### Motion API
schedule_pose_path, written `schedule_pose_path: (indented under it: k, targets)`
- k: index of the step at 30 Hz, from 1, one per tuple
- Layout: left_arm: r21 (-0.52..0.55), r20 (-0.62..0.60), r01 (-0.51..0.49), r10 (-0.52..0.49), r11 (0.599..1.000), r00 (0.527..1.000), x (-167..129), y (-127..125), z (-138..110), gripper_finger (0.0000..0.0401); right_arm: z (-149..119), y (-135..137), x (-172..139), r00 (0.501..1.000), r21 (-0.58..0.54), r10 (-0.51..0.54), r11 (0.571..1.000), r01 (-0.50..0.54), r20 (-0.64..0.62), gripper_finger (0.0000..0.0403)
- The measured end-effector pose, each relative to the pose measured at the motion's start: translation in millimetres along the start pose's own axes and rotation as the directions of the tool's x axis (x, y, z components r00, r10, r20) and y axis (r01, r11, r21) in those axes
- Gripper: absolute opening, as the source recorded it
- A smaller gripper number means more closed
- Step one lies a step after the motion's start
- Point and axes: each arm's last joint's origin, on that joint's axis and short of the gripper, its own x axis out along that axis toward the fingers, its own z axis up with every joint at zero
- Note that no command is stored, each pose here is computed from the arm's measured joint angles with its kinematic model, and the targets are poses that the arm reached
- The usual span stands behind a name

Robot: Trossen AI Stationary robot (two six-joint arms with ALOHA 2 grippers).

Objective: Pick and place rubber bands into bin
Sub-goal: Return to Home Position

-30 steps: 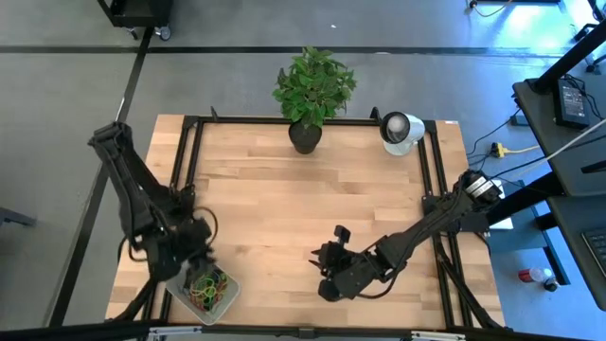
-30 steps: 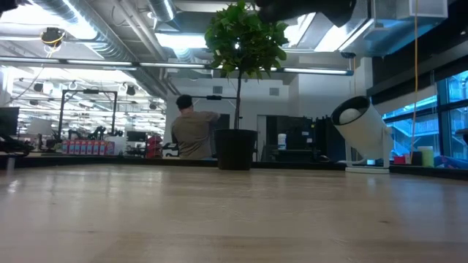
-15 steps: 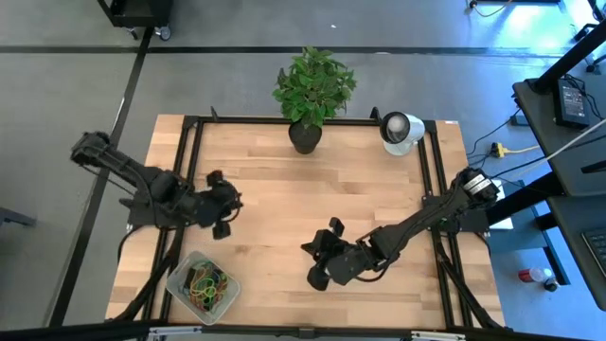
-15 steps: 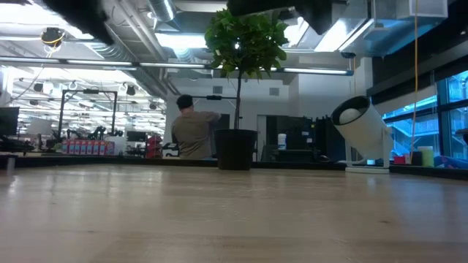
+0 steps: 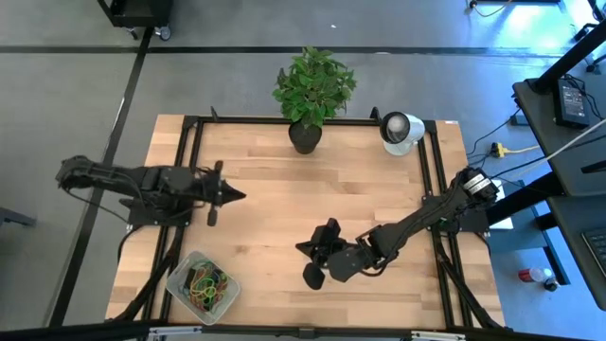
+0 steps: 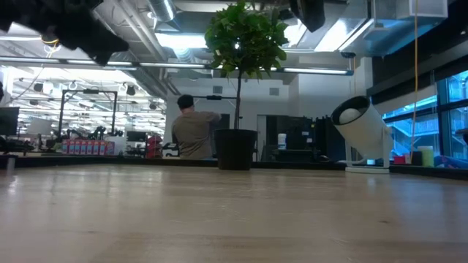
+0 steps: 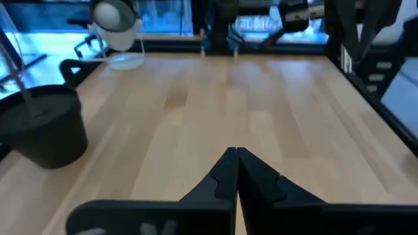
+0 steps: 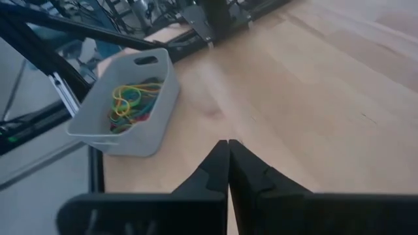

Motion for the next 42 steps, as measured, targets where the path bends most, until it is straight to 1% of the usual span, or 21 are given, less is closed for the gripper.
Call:
schedule_pose_path:
  k: [5,7,12,14,15,18,20,23,25,27,29,32,34,36,38,40,42]
  targets:
    - [-0.062,0.064,-0.039,0.043,0.997,0.997,-19,12,-21,0.0002,1,1,0,1.0,0.01,0.009,1.0,-0.009,0.009,0.0008]
    - [-0.074,0.11,-0.045,0.053,0.996,0.992,-27,14,-26,0.0002,1,1,0,1.0,0.009,0.008,1.0,-0.008,0.008,0.0005]
    - [-0.059,0.221,-0.045,0.057,0.997,0.974,-43,17,-38,0.0002,1,1,0,1.0,0.009,0.008,1.0,-0.009,0.009,0.0005]
    - [-0.047,0.226,-0.051,0.061,0.998,0.972,-41,17,-41,0.0002,1,1,0,1.0,0.011,0.01,1.0,-0.01,0.01,0.0008]
    - [-0.032,0.204,-0.049,0.055,0.998,0.977,-40,17,-44,0.0002,1,1,0,1.0,0.01,0.01,1.0,-0.011,0.01,0.0009]
    - [-0.003,0.232,-0.017,0.017,1.0,0.972,-35,16,-43,0.0002,2,1,0,1.0,0.01,0.012,1.0,-0.012,0.012,0.0009]
    - [-0.002,0.232,-0.006,0.006,1.0,0.973,-29,16,-51,0.0002,2,1,0,1.0,-0.007,0.012,1.0,-0.011,0.01,0.0006]
    - [-0.006,0.315,0.009,-0.007,1.0,0.949,-22,15,-57,0.0002,2,1,0,1.0,-0.021,0.012,1.0,-0.012,0.009,0.0003]
    - [-0.004,0.29,0.023,-0.021,1.0,0.957,-14,15,-70,0.0002,1,1,0,1.0,-0.026,0.012,1.0,-0.012,0.008,0.0003]
    - [0.001,0.329,0.048,-0.045,0.999,0.943,-12,14,-72,0.0002,2,1,-1,1.0,-0.062,0.011,0.998,-0.01,0.007,0.0002]
    - [0.032,0.334,0.052,-0.06,0.998,0.941,-12,14,-72,0.0002,1,1,-1,1.0,-0.116,0.006,0.993,-0.006,0.0,0.0002]
    - [0.079,0.337,0.029,-0.054,0.996,0.94,-12,14,-72,0.0002,2,-2,-6,1.0,-0.18,-0.014,0.984,0.009,-0.022,0.0002]
    - [0.087,0.335,0.02,-0.048,0.996,0.941,-12,14,-72,0.0002,6,-7,-14,0.998,-0.212,-0.041,0.977,0.03,-0.049,0.0001]
    - [0.093,0.34,0.026,-0.057,0.995,0.939,-12,14,-71,0.0002,8,-14,-24,0.993,-0.259,-0.08,0.964,0.056,-0.083,0.0001]
    - [0.101,0.337,0.049,-0.08,0.994,0.938,-12,13,-72,0.0002,10,-24,-35,0.99,-0.306,-0.096,0.95,0.059,-0.105,0.0001]
    - [0.105,0.327,0.059,-0.09,0.993,0.941,-12,13,-72,0.0002,9,-36,-47,0.989,-0.334,-0.079,0.942,0.035,-0.122,0.0001]
    - [0.088,0.321,0.065,-0.09,0.994,0.943,-11,13,-73,0.0002,4,-53,-59,0.99,-0.331,-0.064,0.943,0.02,-0.124,0.0001]
